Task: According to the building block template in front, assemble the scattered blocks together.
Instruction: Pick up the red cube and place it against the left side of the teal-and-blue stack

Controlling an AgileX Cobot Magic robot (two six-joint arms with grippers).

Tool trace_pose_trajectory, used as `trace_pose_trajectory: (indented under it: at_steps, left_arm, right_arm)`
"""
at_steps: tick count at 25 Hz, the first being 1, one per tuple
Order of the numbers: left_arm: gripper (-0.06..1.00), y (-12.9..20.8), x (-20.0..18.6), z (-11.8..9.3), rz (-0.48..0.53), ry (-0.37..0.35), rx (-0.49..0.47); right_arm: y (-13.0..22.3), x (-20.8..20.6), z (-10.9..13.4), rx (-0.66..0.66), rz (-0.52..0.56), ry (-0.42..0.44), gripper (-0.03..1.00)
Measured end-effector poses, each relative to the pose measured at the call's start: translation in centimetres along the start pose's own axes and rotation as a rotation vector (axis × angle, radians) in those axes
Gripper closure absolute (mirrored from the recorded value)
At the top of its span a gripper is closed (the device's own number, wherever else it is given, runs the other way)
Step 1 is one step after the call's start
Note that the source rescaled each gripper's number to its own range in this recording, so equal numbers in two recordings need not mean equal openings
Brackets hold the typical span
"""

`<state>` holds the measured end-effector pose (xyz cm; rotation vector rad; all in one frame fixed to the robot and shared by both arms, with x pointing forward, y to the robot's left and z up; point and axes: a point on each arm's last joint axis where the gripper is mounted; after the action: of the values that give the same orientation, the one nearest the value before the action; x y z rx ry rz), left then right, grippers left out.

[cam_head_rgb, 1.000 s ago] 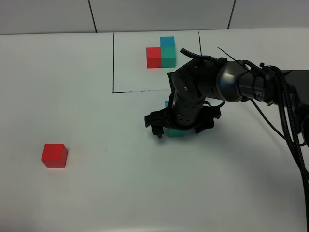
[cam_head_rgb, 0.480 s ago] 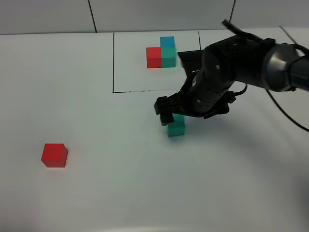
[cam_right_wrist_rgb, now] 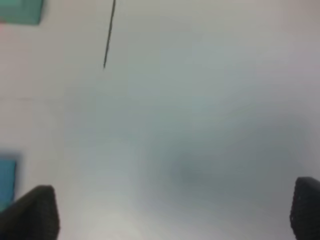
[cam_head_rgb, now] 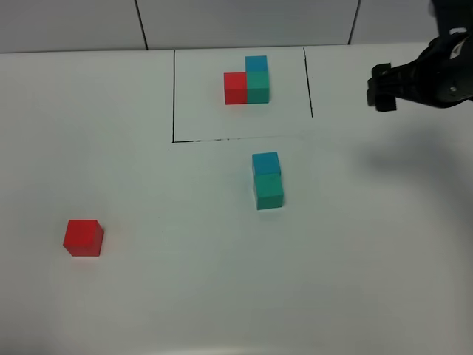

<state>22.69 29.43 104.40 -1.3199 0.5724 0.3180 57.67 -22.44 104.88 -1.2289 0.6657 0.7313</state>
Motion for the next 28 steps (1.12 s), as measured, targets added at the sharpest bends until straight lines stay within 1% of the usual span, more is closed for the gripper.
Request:
trace_pose_trajectory:
  at_steps: [5,9,13,17,20,22,28]
  left_arm:
    - [0.06,0.0,0.0,0.0,0.000,0.000,0.000]
    - [0.06,0.0,0.0,0.0,0.000,0.000,0.000]
    - [0.06,0.0,0.0,0.0,0.000,0.000,0.000]
    - [0.06,0.0,0.0,0.0,0.000,0.000,0.000]
    - [0.06,0.0,0.0,0.0,0.000,0.000,0.000]
    - [0.06,0.0,0.0,0.0,0.000,0.000,0.000]
    - [0.06,0.0,0.0,0.0,0.000,0.000,0.000]
  right_arm:
    - [-1.0,-5.7,-0.8,-0.016,-0.146,-0.016,-0.03]
    - [0.7,-8.8,-1.6,-0.024,-0.192,-0.013,-0.03]
    - [3.0,-12.9,-2.5,-0.032,-0.276,-0.015,-0.03]
    - [6.4,-17.3,-3.7,0.013,-0.339,-0.017,-0.03]
    - [9.3,-19.8,-4.8,0.029,-0.361,-0.003,-0.03]
    - [11.4,-21.0,-5.6,0.054,-0.357,0.004,-0.03]
    - [17.6,-24.4,-7.8,0.118,-0.407,0.009,-0.03]
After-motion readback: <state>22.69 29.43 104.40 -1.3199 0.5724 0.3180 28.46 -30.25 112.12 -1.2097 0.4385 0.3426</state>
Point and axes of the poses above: a point on each arm's last joint axis where the gripper is mounted, x pointing out along that axis toward the gripper, z along the wrist's bending axis when the last joint is at zero, y = z × x, and after that the axes turned 14 degrees about x, right-handed
